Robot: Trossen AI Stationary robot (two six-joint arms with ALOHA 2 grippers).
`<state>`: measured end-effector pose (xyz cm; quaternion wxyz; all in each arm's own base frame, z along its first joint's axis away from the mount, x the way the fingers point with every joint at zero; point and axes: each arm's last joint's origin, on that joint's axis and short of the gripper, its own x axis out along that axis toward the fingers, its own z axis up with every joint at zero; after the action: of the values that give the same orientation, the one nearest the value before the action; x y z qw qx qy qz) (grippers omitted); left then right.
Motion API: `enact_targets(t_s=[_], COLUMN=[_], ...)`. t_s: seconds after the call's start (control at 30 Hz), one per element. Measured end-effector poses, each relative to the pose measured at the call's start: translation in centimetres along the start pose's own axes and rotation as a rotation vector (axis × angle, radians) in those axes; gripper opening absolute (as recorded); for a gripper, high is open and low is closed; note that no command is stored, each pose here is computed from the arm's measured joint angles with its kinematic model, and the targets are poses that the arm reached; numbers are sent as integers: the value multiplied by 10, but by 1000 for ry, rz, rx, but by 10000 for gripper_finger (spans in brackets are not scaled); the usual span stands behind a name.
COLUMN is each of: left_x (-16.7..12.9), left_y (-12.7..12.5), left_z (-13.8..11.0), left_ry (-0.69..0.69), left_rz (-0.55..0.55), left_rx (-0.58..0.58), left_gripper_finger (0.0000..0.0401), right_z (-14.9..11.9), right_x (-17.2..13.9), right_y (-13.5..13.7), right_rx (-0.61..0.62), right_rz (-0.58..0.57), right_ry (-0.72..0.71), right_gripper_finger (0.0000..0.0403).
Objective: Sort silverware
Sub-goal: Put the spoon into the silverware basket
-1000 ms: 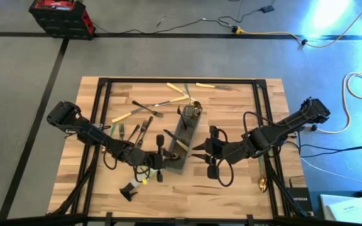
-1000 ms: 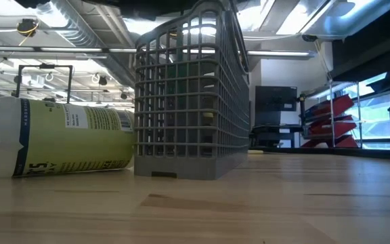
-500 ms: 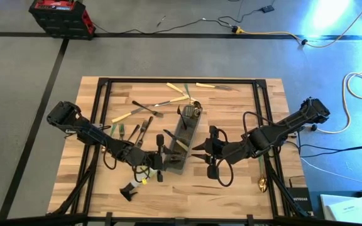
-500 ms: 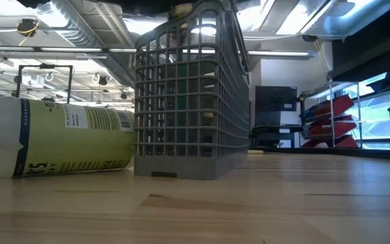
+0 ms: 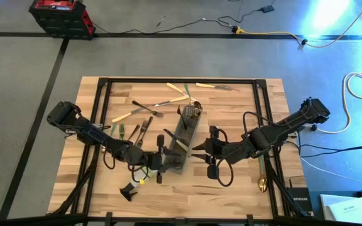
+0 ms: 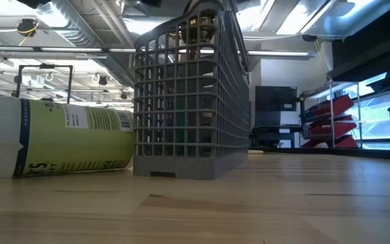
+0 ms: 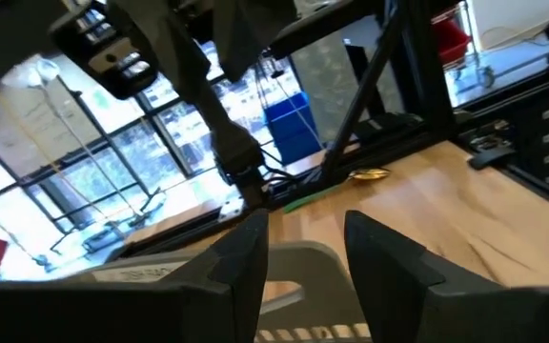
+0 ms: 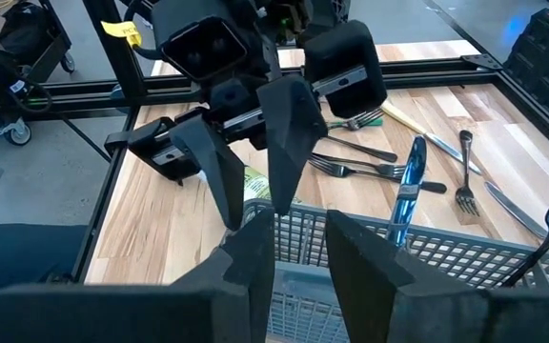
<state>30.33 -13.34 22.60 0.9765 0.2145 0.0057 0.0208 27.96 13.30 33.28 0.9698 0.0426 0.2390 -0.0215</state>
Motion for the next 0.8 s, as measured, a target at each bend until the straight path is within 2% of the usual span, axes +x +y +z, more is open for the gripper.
enact_targets(t_s=[0.1,0.2,0.23,0.33,0.43,0.53,0.7,0.8], left_x=[-4,-13,-17,-25,-31,-35,-46,-50], left_y=[-2,-7,-9,-13,-12,-11,-9,-10], left_z=[3,13,18,28,35,35,16,6], left_ry=[14,15,6,-14,-45,-58,-40,-22], left_rz=[38,60,68,88,100,96,55,38], left_rx=[56,122,139,172,150,122,21,-14], left_gripper_finger=[125,125,125,125,125,125,125,125], right_z=[-4,-23,-30,-49,-61,-70,-97,-119], right_x=[0,-4,-5,-5,1,0,-14,-20], right_y=[0,1,1,3,2,-3,-12,-12], right_rx=[42,128,151,183,186,306,562,615], right_rz=[26,129,128,43,-9,-79,-355,-368], right_ry=[53,295,371,532,640,765,1127,1357], right_gripper_finger=[81,81,81,81,81,81,81,81])
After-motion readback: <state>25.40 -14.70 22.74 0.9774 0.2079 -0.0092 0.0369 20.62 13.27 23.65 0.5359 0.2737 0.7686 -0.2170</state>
